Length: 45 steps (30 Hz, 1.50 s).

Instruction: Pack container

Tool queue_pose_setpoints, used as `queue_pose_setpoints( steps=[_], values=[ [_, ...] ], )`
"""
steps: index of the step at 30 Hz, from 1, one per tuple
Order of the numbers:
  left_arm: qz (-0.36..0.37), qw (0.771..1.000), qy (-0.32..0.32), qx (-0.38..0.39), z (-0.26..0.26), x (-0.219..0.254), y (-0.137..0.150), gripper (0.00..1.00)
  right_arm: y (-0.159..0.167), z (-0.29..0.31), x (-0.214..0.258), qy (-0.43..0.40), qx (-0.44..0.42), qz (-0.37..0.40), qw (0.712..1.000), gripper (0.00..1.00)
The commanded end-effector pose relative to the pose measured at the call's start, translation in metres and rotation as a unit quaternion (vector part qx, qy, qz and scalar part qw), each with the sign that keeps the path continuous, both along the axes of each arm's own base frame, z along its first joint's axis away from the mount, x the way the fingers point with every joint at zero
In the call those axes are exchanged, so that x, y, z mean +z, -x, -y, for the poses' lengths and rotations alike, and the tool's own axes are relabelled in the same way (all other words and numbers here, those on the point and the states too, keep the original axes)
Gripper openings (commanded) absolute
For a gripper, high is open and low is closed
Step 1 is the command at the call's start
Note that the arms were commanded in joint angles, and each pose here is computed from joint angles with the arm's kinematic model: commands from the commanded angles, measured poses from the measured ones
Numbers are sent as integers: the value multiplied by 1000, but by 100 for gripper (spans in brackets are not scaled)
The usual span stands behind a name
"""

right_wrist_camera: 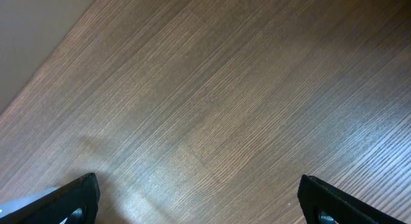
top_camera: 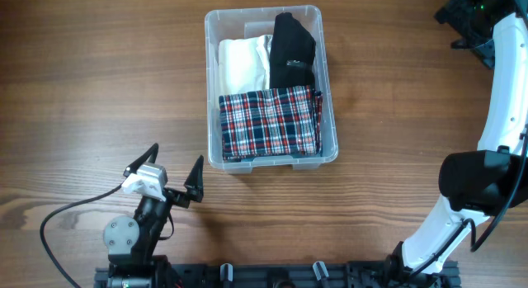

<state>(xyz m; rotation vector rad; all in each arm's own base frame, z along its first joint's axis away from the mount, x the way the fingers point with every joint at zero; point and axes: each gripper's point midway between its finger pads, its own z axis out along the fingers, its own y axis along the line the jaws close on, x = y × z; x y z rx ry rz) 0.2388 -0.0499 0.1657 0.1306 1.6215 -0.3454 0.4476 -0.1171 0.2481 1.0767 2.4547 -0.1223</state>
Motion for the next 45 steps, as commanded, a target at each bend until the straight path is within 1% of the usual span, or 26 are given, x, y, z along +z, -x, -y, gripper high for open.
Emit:
queue_pose_setpoints(
  steps=[1, 29, 31, 34, 37, 40, 42, 45],
  values=[
    [6, 1000, -14, 12, -7, -1, -1, 100, -2, -1, -6, -1, -1, -6, 1000, 100],
    [7, 1000, -15, 13, -7, -1, -1, 100, -2, -4, -4, 0, 3, -4, 1000, 100],
    [7, 1000, -15, 13, -7, -1, -1, 100, -1, -13, 8, 2, 12, 10, 1000, 100],
    [7, 1000, -15, 13, -7, -1, -1, 100, 8, -46, 46, 8, 48, 53, 997, 100],
    [7, 1000, -15, 13, -7, -1, -1, 100, 28, -101, 98, 9, 109, 116, 987, 100],
    [7, 1000, -15, 13, -7, -1, -1, 100, 51, -138, 133, 4, 154, 162, 975, 100],
    [7, 1000, -15, 13, -7, -1, -1, 100, 68, -151, 154, 0, 173, 189, 967, 100],
    [7, 1000, -15, 13, -7, -1, -1, 100, 89, -155, 179, -2, 182, 224, 958, 100]
  ],
)
